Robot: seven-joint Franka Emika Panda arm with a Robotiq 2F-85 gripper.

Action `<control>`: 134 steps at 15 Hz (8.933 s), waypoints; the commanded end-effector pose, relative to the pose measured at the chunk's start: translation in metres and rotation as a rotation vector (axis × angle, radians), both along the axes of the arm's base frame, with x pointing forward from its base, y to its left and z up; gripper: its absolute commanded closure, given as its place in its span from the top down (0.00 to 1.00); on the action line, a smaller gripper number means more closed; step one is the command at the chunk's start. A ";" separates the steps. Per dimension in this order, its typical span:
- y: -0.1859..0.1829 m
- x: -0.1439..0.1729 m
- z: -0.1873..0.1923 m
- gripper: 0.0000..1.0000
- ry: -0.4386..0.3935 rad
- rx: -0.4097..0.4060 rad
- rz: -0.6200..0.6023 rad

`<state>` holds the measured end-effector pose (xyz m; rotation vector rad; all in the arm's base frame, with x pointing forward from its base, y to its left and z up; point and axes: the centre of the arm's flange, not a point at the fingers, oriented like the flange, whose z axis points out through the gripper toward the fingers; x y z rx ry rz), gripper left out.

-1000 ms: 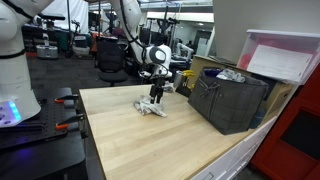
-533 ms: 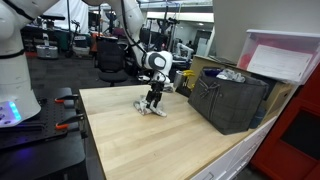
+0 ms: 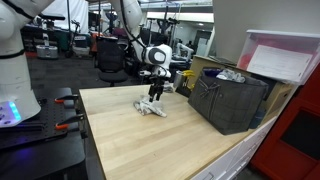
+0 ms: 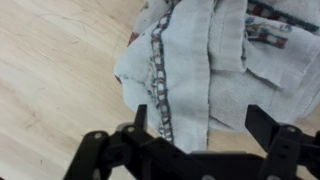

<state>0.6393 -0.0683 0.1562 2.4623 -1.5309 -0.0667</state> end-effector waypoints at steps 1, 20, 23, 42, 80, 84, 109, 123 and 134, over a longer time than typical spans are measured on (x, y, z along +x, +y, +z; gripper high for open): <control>-0.001 -0.018 -0.012 1.00 0.014 0.015 0.020; -0.023 -0.094 0.002 1.00 0.212 -0.231 0.183; -0.011 -0.098 -0.009 1.00 0.222 -0.178 0.188; 0.001 -0.091 0.007 0.26 0.123 -0.077 0.024; -0.111 -0.122 -0.017 1.00 -0.190 0.152 -0.096; -0.127 -0.126 -0.027 1.00 -0.243 0.245 0.021; -0.113 -0.155 0.050 0.01 -0.297 0.095 0.243; -0.090 -0.167 0.174 0.01 -0.243 -0.456 0.441; 0.121 -0.123 0.137 0.01 -0.269 -0.506 0.869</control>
